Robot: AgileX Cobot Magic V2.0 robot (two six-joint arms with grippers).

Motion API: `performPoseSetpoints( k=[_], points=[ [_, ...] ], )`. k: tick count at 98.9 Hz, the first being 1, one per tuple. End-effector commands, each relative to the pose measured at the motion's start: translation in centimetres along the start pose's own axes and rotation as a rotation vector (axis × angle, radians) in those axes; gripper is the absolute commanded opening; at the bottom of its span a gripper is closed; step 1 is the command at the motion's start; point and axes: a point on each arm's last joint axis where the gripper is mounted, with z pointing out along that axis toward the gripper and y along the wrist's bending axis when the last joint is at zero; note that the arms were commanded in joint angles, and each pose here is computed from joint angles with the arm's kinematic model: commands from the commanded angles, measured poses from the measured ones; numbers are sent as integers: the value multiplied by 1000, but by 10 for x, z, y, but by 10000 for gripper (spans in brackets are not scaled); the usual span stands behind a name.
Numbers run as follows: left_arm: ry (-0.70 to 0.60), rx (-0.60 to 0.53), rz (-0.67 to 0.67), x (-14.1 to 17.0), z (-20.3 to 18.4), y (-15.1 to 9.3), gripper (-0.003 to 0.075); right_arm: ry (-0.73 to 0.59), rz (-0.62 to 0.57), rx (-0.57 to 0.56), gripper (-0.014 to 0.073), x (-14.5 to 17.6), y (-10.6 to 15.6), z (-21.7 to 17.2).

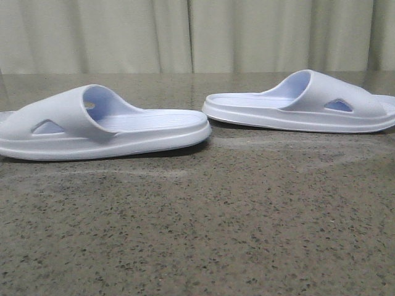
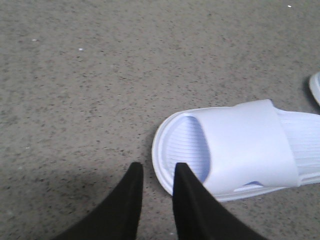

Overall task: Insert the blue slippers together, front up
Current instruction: 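Grasp each slipper's strap, left gripper on one, right on the other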

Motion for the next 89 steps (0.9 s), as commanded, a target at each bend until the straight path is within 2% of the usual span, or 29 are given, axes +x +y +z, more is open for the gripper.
performPoseSetpoints(
  k=[1,6,13,25,39,47,60,65,76,89],
  points=[
    [-58,63,4,-19,0,-6,272,-50,-34,-2,200,-19,3,-5],
    [-39,83,7,-22,3,-8,351,-47,-54,-3,236,-23,3,-4],
    [-22,93,12,-26,5,-8,407,-42,-71,5,235,-28,2,-4],
    [-34,102,-30,-32,7,-2,397,-16,-47,48,235,-36,-11,2],
    [-11,150,-103,-33,9,19,367,38,41,79,235,-39,-31,21],
    [-39,208,-206,-37,11,38,358,56,104,43,235,-39,-43,34],
    [-93,387,-325,-44,17,53,358,62,232,-81,235,-40,-62,51],
    [-76,396,-335,-42,22,60,358,61,303,-132,235,-40,-71,57],
    [-27,389,-336,-37,34,69,358,44,378,-251,235,-40,-85,68],
    [6,394,-353,-34,46,78,358,83,402,-268,235,-32,-100,86]
  ],
)
